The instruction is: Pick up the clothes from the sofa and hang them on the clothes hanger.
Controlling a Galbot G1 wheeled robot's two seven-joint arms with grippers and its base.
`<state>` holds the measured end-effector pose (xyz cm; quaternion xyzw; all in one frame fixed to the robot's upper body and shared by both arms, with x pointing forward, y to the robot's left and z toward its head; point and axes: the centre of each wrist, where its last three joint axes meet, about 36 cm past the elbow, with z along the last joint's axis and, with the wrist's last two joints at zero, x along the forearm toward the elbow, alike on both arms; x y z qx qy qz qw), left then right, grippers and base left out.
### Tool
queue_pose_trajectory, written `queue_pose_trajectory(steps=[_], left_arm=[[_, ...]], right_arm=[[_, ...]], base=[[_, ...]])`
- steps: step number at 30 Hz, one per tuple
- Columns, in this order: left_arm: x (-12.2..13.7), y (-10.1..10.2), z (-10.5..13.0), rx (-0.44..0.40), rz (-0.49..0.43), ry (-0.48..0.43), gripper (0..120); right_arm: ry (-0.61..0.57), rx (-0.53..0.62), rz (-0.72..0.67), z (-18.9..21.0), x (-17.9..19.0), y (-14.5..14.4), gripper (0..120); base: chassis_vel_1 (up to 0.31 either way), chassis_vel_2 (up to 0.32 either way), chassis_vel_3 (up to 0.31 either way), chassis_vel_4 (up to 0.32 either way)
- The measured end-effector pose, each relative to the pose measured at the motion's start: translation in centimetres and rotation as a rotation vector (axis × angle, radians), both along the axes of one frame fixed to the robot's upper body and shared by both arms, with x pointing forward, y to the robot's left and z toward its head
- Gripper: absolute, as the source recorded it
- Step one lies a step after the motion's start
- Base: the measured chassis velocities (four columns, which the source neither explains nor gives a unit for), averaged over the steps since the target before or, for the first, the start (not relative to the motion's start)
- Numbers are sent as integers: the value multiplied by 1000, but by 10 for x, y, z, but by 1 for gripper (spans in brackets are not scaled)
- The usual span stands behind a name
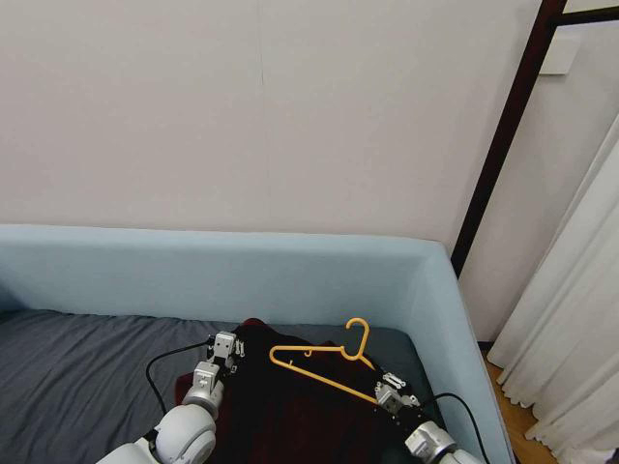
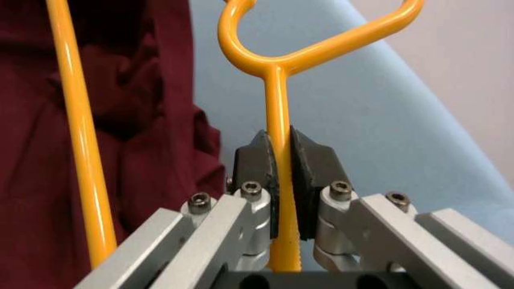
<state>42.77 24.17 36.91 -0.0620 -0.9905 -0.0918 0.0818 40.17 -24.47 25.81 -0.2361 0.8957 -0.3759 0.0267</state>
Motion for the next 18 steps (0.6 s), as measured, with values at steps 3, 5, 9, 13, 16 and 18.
queue_pose_trajectory(steps=[3,5,9,13,16,18], left_arm=[[-5,-3,3,-5,-8,2,0],[-7,-4,4,-6,-11,3,0],[-12,-7,1,-2,-22,14,0],[-16,-15,-3,4,-46,27,0],[-15,-26,-8,6,-64,38,0],[-15,-28,-9,7,-70,41,0]], right_arm=[[13,21,-11,-6,5,17,5],[15,33,-20,-6,9,24,5],[22,64,-45,-4,18,41,5],[27,80,-57,0,24,51,5],[21,82,-56,3,25,57,5],[19,82,-59,3,26,58,5]], base=[[0,0,0,0],[0,0,0,0],[0,0,0,0],[0,0,0,0],[0,0,0,0],[0,0,0,0]])
